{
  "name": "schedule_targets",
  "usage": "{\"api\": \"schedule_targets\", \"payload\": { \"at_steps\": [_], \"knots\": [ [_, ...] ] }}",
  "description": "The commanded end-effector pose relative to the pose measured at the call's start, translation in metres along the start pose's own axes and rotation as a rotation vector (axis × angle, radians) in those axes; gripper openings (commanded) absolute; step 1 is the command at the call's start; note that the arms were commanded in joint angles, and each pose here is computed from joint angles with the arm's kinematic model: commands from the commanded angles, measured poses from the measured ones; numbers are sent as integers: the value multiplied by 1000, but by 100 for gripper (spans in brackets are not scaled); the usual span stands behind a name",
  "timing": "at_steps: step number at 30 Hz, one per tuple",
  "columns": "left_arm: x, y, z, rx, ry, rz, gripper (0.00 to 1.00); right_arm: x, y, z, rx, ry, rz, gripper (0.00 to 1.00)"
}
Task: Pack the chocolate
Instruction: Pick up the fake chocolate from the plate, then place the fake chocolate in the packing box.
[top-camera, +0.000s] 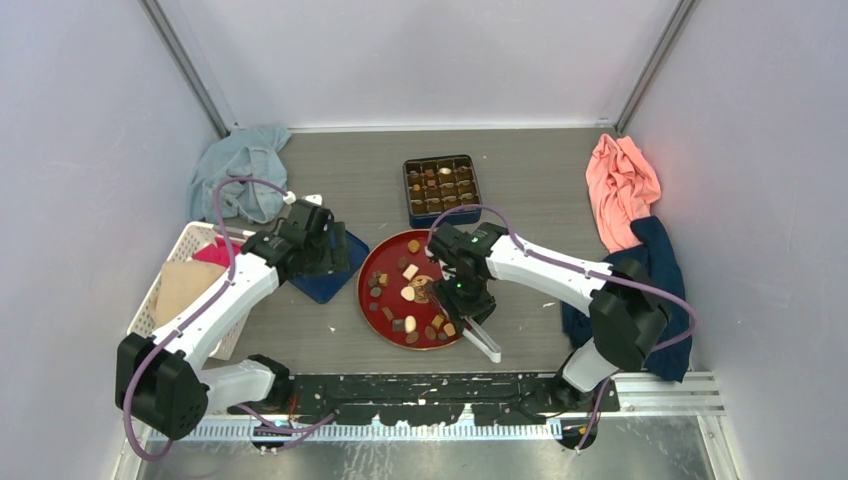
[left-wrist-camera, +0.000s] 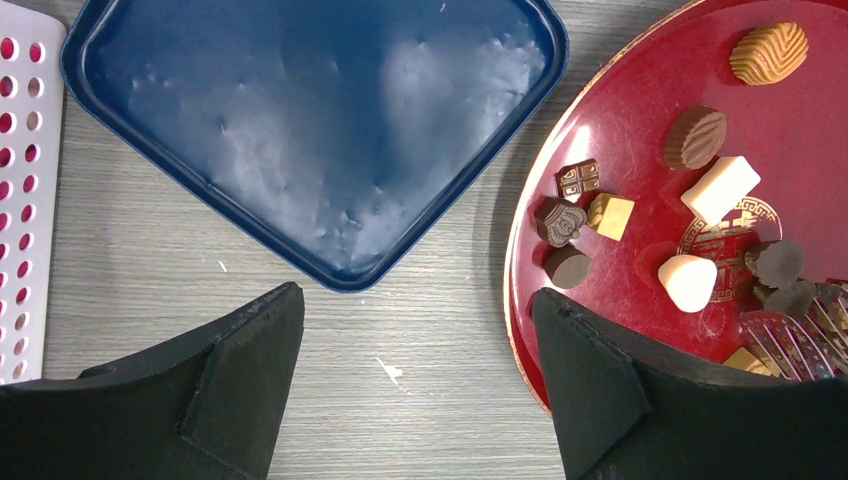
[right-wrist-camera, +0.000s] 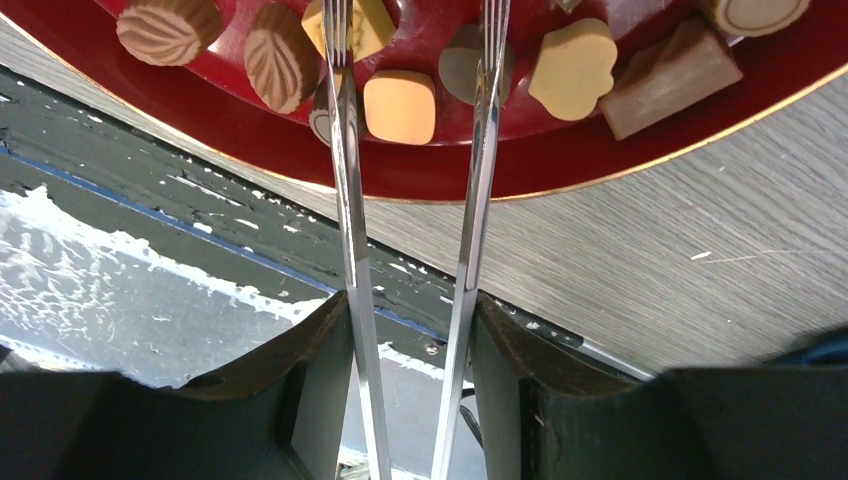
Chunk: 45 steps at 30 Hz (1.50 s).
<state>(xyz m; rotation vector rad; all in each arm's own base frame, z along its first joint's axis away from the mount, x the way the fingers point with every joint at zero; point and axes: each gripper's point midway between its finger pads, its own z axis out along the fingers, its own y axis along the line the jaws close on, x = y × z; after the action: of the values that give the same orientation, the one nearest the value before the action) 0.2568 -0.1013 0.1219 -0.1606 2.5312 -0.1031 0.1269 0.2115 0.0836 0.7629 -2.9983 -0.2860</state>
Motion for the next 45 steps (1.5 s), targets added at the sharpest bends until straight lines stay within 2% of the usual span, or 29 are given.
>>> {"api": "schedule_targets", "payload": {
  "at_steps": [1,9,14,20,24,28,31,34,39,45],
  "knots": [
    [-18,-8,-7,33,-57,-21,85,-19,13,-10,-38,-65,-41,49],
    [-19,-8,-8,36,-58,-20,85,-18,3,-18,20,-73,-47,33],
    [-18,-9,-6,39,-54,-18,85,-21,-7,-34,73,-118,-50,26],
    [-17,-8,-7,37,-58,-17,85,-35,-33,-59,123,-189,9,25],
    [-17,-7,-7,39,-60,-20,85,-66,-67,-91,161,-318,123,25],
    [-16,-9,-5,49,-59,-26,85,-119,-91,-129,143,-526,250,25],
    [-15,-10,-6,52,-55,-25,85,-156,-105,-144,134,-610,303,26],
    [-16,-10,-8,52,-57,-20,85,-189,-111,-151,130,-634,293,26],
    [-16,-6,-12,45,-69,-23,85,-235,-121,-136,135,-602,269,26],
    [-14,0,-15,23,-72,-23,85,-262,-127,-112,94,-579,292,26]
  ]
}}
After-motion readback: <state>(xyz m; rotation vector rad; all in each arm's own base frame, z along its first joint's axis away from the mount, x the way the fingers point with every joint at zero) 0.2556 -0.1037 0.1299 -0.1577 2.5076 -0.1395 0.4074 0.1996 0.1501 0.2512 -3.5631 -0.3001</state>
